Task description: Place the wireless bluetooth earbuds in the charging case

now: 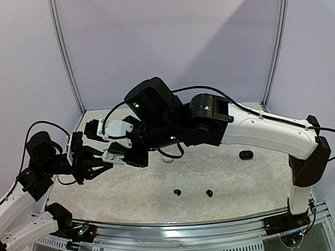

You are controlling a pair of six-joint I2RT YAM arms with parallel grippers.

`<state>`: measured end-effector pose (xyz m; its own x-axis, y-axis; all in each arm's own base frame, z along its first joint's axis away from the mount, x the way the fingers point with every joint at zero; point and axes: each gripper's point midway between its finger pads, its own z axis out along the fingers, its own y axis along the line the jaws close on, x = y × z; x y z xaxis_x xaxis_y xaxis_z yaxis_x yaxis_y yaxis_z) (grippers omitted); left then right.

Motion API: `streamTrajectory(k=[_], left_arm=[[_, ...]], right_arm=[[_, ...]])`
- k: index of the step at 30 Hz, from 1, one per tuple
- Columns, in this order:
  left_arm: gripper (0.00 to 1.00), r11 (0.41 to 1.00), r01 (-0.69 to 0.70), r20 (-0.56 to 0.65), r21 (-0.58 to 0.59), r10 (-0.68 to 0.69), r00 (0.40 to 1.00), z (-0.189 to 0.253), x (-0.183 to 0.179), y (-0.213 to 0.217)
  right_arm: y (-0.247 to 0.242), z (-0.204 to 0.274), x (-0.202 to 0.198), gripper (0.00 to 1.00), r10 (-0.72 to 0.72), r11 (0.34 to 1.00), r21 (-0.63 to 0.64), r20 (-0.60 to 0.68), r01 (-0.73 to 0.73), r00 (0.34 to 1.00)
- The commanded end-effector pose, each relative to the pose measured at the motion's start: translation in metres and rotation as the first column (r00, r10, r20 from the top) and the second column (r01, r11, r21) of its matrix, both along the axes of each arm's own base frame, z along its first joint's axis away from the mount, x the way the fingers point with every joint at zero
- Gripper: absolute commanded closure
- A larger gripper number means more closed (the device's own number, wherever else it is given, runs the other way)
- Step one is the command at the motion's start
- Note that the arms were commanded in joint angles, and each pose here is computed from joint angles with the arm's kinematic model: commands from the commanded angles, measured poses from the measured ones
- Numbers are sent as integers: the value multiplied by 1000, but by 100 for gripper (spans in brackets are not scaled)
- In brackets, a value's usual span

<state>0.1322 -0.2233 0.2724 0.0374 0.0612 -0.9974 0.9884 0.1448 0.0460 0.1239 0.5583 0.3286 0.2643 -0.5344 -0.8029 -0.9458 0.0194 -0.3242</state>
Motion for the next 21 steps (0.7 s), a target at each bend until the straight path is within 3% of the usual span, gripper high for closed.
streamTrajectory(k=[1, 21], left_arm=[[100, 1000, 8, 11, 8, -8, 1000, 6, -3, -2], [100, 995, -86, -67, -49, 83, 994, 16, 14, -2]], right_arm=[[1, -14, 9, 100, -45, 998, -44, 13, 45, 999], [7, -35, 23, 100, -143, 988, -67, -9, 142, 990]])
